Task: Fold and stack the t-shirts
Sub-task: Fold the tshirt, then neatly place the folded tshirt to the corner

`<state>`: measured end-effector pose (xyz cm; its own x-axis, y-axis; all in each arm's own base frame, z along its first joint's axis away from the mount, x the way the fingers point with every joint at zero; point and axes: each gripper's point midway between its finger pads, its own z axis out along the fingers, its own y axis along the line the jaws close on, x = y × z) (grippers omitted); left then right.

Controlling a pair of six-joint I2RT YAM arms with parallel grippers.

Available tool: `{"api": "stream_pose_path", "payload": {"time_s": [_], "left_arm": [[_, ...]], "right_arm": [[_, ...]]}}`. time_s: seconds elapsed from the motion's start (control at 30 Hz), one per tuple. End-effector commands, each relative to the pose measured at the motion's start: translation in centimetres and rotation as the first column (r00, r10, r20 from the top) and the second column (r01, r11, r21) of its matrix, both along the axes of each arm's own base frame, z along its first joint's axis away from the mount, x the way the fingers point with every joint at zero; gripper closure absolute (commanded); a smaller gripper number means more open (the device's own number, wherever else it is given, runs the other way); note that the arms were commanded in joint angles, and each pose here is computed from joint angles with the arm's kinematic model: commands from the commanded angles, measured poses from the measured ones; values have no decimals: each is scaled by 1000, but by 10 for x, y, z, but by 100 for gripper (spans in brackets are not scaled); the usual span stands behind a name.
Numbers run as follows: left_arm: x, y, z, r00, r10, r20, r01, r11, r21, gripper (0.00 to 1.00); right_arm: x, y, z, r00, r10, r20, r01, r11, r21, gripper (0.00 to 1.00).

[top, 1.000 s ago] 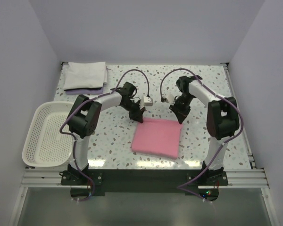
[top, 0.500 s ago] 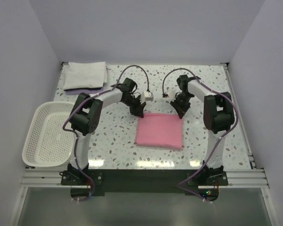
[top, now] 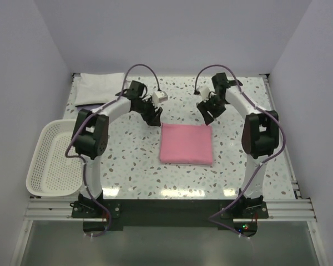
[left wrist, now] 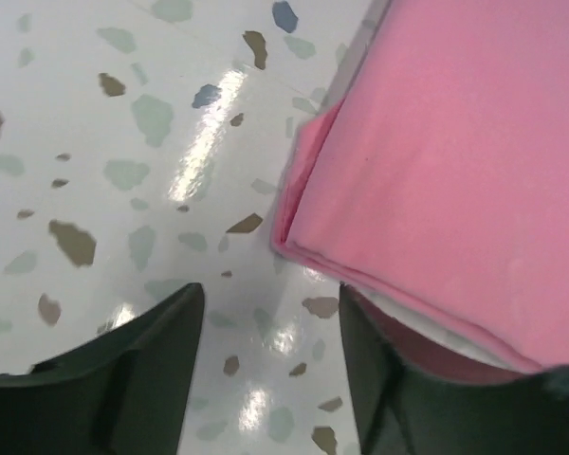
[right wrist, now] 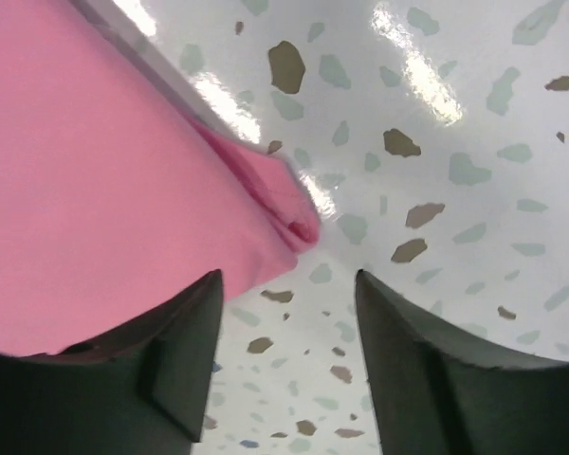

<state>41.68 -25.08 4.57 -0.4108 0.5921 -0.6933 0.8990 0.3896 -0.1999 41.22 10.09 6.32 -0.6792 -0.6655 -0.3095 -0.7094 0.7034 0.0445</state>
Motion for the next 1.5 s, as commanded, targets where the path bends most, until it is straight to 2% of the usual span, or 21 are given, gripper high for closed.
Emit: {"api": "stream_pose_path", "payload": {"time_s": [0.0,0.03,0.07,0.13,0.17,0.2,0.23,0.27,0.33,0.43,0.53,0.7,0.87,0.9,1.03,1.23,1.27,1.3,1.33,1.4,1.47], "left_arm": [[-9,-4,98,993,88,78,-72,980,-186,32],[-17,-6,106,994,96,59,-81,973,-218,26],[-35,-13,112,998,65,3,-62,961,-269,24],[-74,-21,110,991,41,-128,-80,944,-319,18],[-91,-26,117,987,9,-159,-66,931,-358,15],[-117,-27,100,959,10,-285,-115,927,-356,14],[-128,-39,103,955,-24,-297,-101,912,-397,11],[-143,-46,106,940,-65,-335,-92,897,-432,0],[-175,-66,102,899,-131,-419,-94,874,-477,0],[-207,-87,96,850,-204,-485,-78,862,-500,0],[-213,-95,81,799,-220,-560,-105,866,-490,0],[-214,-95,40,728,-173,-664,-176,888,-424,0],[-202,-71,-16,646,-58,-761,-287,905,-313,0],[-203,-66,-24,641,-49,-766,-288,910,-298,0],[-202,-45,-45,609,8,-793,-331,911,-245,0],[-202,-25,-40,631,39,-775,-332,916,-225,0],[-196,-26,-26,695,0,-719,-287,917,-277,0],[-201,-24,-19,693,-4,-721,-272,924,-268,0],[-196,-26,1,744,-34,-668,-238,920,-312,0],[-192,-30,23,789,-68,-610,-193,916,-352,0],[-178,-37,51,843,-91,-530,-153,904,-399,0]], "right_arm": [[-13,19,94,992,-61,108,41,983,178,35],[-24,26,100,994,-81,74,62,972,227,28],[-41,38,118,995,-76,59,54,948,314,14],[-78,53,108,992,-93,-87,121,907,403,5],[-96,68,119,990,-60,-125,115,860,497,1],[-119,73,102,974,-48,-221,158,844,512,1],[-132,79,101,959,-50,-280,198,823,532,1],[-143,86,101,951,-28,-307,205,802,562,1],[-175,102,91,903,29,-428,262,753,604,1],[-204,119,76,861,110,-497,268,732,627,1],[-220,128,61,789,123,-602,345,722,600,1],[-217,124,23,762,83,-643,386,738,554,1],[-214,99,-23,657,16,-753,506,731,458,1],[-216,95,-29,653,22,-757,505,732,457,1],[-229,80,-41,541,6,-841,594,705,387,2],[-205,65,-22,586,-65,-808,621,677,396,1],[-199,67,-11,619,-37,-785,590,682,433,1],[-194,68,6,671,7,-741,543,675,499,1],[-198,69,22,654,24,-756,548,674,495,1],[-178,71,57,750,59,-659,470,654,593,1],[-158,74,83,810,62,-584,417,640,646,1]]}}
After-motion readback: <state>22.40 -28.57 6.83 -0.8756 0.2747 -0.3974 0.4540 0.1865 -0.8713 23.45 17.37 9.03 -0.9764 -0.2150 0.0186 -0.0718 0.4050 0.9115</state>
